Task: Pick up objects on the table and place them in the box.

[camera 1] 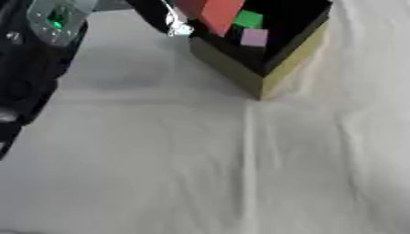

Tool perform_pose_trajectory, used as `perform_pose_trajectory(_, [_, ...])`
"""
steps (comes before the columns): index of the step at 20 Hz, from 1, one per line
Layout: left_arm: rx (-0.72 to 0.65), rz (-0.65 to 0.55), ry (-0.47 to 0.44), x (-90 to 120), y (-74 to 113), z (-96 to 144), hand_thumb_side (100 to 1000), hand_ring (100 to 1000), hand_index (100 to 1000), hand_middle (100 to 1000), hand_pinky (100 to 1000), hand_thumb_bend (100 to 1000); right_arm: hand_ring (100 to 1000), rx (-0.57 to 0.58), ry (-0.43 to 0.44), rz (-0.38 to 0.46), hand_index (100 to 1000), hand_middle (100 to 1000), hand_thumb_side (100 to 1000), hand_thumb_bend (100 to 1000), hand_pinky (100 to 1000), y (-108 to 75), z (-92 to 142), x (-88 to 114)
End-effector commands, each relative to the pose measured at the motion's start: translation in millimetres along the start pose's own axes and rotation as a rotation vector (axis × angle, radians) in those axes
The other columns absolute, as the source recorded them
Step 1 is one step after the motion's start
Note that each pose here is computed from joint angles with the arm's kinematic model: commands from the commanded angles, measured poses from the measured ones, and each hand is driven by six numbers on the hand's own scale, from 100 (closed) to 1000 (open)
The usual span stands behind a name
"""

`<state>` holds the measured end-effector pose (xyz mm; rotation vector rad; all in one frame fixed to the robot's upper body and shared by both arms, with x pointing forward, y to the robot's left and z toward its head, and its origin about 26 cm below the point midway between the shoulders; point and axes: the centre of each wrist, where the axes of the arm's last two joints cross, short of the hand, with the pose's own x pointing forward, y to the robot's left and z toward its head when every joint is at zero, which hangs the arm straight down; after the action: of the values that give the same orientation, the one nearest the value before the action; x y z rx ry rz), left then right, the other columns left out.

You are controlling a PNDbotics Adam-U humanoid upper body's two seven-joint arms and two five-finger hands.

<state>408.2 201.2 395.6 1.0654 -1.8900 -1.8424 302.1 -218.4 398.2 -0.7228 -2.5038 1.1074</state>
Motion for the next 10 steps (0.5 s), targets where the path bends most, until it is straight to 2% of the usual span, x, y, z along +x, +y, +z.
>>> perform_pose_trajectory(1, [0.029, -0.010, 0.065, -12.6, 2.2, -10.8, 307, 649, 677, 614, 679, 100, 829, -0.010, -0.031, 0.009, 851, 775, 568, 100, 850, -6.1, -5.3, 6.3])
perform_pose_trajectory(6, [0.030, -0.023, 0.115, -23.5, -6.5, -27.4, 307, 648, 676, 613, 678, 100, 829, -0.009, -0.055, -0.001, 851, 775, 573, 100, 850, -5.7, -9.5, 10.6])
perform_pose_trajectory(10, [0.045, -0.027, 0.170, -33.2, -9.3, -31.2, 304, 646, 673, 612, 676, 100, 829, -0.008, -0.080, -0.013, 851, 775, 576, 100, 850, -5.1, -13.6, 15.3])
